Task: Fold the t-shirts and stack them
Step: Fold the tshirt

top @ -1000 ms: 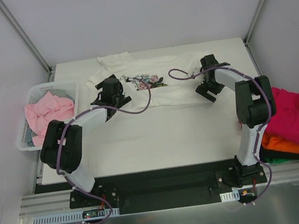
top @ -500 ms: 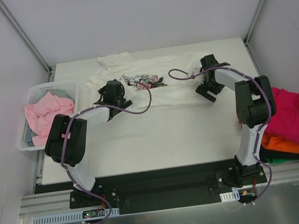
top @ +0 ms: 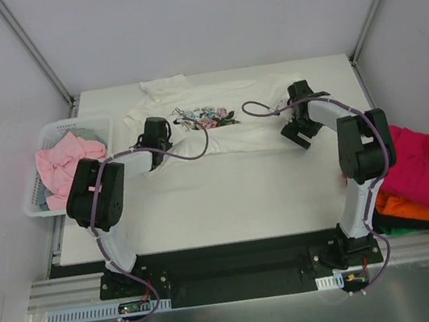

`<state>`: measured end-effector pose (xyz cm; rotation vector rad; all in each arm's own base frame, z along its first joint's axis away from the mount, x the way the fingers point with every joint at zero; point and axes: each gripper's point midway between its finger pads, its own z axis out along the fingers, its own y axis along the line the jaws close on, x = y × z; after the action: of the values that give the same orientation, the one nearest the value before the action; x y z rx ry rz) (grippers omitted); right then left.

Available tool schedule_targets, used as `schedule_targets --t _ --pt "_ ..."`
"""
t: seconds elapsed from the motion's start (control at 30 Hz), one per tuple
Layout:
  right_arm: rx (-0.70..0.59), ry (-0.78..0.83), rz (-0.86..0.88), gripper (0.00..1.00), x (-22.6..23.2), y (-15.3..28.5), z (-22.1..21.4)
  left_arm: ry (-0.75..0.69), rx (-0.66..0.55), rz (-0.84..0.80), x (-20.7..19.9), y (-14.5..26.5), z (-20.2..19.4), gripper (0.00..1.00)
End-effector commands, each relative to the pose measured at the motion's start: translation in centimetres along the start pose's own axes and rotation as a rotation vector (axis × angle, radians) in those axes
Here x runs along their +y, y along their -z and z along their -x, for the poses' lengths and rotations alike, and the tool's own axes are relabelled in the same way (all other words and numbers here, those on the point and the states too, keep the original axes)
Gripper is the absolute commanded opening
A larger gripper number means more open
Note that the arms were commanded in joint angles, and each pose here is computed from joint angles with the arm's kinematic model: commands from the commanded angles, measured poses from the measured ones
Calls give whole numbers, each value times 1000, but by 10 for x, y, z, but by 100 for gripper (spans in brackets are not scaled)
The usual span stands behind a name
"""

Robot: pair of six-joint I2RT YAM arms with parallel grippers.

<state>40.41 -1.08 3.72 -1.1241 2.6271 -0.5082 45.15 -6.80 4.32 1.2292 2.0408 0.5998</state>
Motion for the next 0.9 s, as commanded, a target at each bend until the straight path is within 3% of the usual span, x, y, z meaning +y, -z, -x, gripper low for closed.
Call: schedule_targets --t 0.0,0.5,0.87 --pt "-12 -7 -9 97 -3 8 4 21 -38 4 8 2 10 0" --pt "-1 -3 -2 97 0 6 0 29 -39 133 74 -8 24 0" --pt "3 4 -3 97 0 5 -1 11 14 147 85 -31 11 0"
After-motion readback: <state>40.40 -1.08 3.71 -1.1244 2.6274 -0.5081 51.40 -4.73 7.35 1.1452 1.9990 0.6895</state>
